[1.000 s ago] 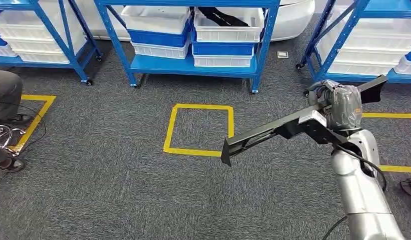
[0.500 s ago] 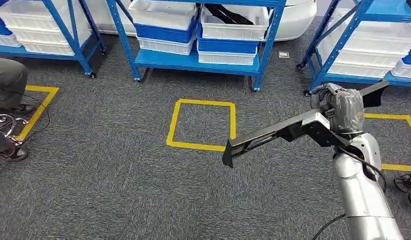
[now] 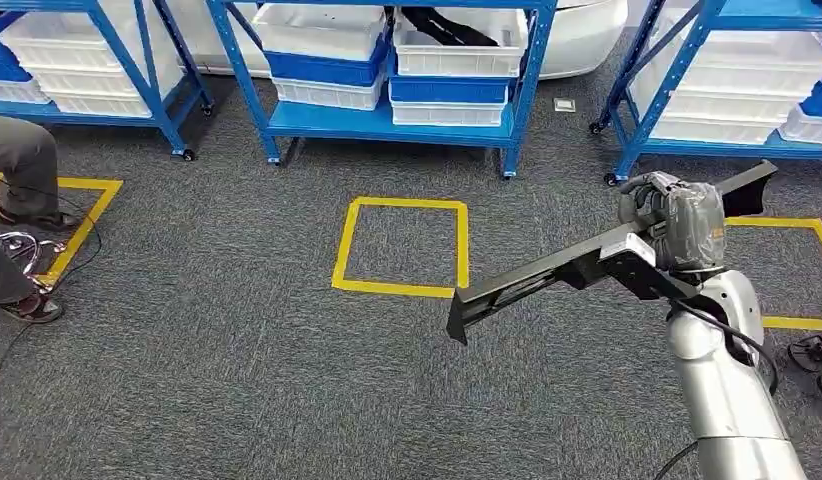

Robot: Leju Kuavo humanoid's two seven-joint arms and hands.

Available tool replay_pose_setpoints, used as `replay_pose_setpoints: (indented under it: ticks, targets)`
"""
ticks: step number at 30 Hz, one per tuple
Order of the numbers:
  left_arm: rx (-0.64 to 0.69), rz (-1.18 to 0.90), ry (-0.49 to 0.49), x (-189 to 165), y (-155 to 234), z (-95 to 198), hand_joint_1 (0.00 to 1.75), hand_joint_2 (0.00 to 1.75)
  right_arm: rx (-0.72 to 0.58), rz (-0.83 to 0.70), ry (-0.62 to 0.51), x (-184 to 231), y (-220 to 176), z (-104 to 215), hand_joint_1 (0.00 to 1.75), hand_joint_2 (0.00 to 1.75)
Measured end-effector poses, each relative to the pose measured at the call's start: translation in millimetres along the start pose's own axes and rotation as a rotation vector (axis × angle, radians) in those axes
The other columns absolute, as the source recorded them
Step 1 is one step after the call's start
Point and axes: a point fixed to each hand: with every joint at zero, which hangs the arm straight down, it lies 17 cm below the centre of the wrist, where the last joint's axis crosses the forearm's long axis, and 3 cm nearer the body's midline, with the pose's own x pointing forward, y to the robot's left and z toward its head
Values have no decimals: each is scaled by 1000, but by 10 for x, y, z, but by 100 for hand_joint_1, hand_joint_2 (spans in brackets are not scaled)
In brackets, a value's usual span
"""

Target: Take the parts from the cabinet and place them on the table.

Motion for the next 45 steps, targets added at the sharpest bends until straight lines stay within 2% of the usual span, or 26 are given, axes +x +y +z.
replay_pose_setpoints:
  ticks: [9, 12, 16, 21, 25, 31, 39, 45]
  targets:
    - [0, -1, -80, 200, -6, -32, 0, 175, -7, 6, -26, 120, -11, 8, 175, 175]
    - [-69, 79, -82, 233, -135, -9, 0, 175, 17, 1, -13, 111, 115, 148, 175, 175]
    - [-90, 120, -75, 260, -210, 7, 0, 175, 37, 4, -10, 151, 224, 254, 175, 175]
    - [-107, 130, -184, 508, -256, 18, 0, 175, 33, 15, -25, 221, 225, 228, 175, 175]
    - [-60, 115, -239, 675, -196, -12, 0, 175, 23, 8, -32, 272, 207, 185, 175, 175]
    - [-228, 231, -222, 699, -497, 97, 0, 175, 23, -7, -36, 316, 220, 142, 175, 175]
    - [-160, 102, -156, 523, -446, 50, 0, 175, 14, -18, -52, 377, 211, 99, 175, 175]
    - [-145, 43, -120, 400, -444, 63, 0, 175, 47, -32, -43, 366, 366, 279, 175, 175]
